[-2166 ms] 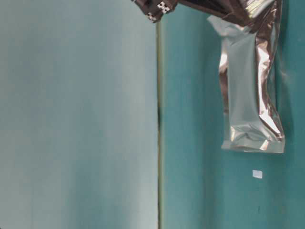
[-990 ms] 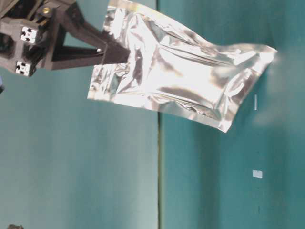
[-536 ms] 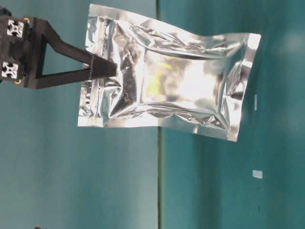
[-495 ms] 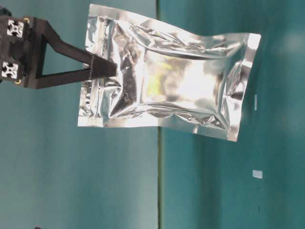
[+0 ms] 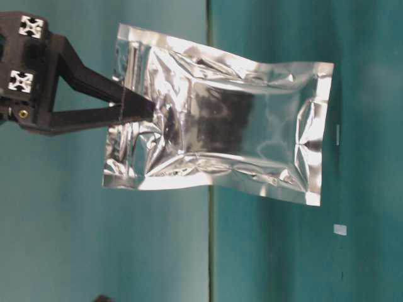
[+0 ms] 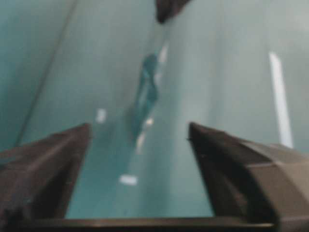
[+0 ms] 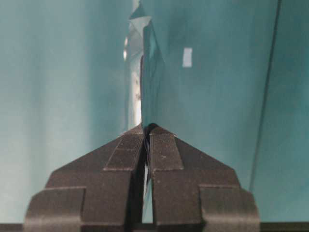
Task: Hand over the silver zip bag and make it stand upright.
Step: 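Lift the bag with the right gripper and swing it upright, then bring the left gripper toward the hanging bag's lower edge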
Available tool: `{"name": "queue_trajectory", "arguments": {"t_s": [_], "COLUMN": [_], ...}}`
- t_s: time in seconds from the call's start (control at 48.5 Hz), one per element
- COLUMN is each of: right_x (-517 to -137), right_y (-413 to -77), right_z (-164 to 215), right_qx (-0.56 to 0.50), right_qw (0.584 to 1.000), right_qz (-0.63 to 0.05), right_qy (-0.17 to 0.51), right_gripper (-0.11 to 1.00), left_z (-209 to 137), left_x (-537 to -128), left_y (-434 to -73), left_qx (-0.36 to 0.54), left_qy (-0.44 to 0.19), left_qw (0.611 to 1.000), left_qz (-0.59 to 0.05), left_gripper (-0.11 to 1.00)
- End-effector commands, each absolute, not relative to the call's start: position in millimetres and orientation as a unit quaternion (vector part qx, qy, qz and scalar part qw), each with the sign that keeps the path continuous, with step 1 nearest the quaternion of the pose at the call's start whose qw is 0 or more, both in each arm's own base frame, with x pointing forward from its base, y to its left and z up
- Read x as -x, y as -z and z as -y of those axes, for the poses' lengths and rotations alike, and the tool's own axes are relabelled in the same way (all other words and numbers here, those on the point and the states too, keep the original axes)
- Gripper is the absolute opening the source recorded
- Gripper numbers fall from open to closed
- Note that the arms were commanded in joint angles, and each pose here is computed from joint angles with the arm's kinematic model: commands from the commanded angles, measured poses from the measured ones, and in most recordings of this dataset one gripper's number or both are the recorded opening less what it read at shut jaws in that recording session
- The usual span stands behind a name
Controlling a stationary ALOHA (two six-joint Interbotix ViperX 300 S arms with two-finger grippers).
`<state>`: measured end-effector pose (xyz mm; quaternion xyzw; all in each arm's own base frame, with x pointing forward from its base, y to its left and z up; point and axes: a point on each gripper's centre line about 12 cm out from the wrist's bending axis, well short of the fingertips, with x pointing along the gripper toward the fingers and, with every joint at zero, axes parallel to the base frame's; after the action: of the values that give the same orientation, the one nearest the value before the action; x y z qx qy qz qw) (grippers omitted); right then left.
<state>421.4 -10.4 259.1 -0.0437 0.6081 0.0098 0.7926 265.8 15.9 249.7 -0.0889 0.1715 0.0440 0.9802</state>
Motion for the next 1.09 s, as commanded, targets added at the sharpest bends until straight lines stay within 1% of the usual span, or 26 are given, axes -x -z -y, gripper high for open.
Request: {"name": "queue_trajectory", "arguments": {"t_s": [0.0,0.041,0.083,0.248,0.454,0.681,1.073], "right_x": [-424,-424,-424,-425,-427,-427,-429], "right_y": [-266,-266,-264,-262,-257,-256,-250], "right_z": [9,8,9,9,9,13,14], "right_qx": [0.059,0.061,0.063,0.065,0.067,0.084,0.086], "right_qw": [0.801,0.801,0.8,0.798,0.794,0.791,0.788], "right_qz": [-0.595,-0.595,-0.597,-0.599,-0.603,-0.606,-0.61], "right_qy": [-0.018,-0.02,-0.021,-0.022,-0.021,-0.012,-0.013], "right_gripper": [0.01,0.01,0.01,0.01,0.01,0.01,0.01], "left_z": [-17,-17,-17,-17,-17,-18,-18], "left_x": [-270,-271,-273,-278,-277,-276,-280], "left_y": [-247,-244,-241,-230,-218,-214,-204], "left_qx": [0.087,0.086,0.085,0.084,0.085,0.085,0.086], "left_qy": [-0.045,-0.046,-0.045,-0.046,-0.046,-0.047,-0.048], "left_qw": [0.98,0.979,0.978,0.977,0.976,0.976,0.973], "left_qz": [-0.175,-0.18,-0.183,-0.191,-0.197,-0.196,-0.208], "left_gripper": [0.96,0.93,0.92,0.94,0.94,0.94,0.94]}}
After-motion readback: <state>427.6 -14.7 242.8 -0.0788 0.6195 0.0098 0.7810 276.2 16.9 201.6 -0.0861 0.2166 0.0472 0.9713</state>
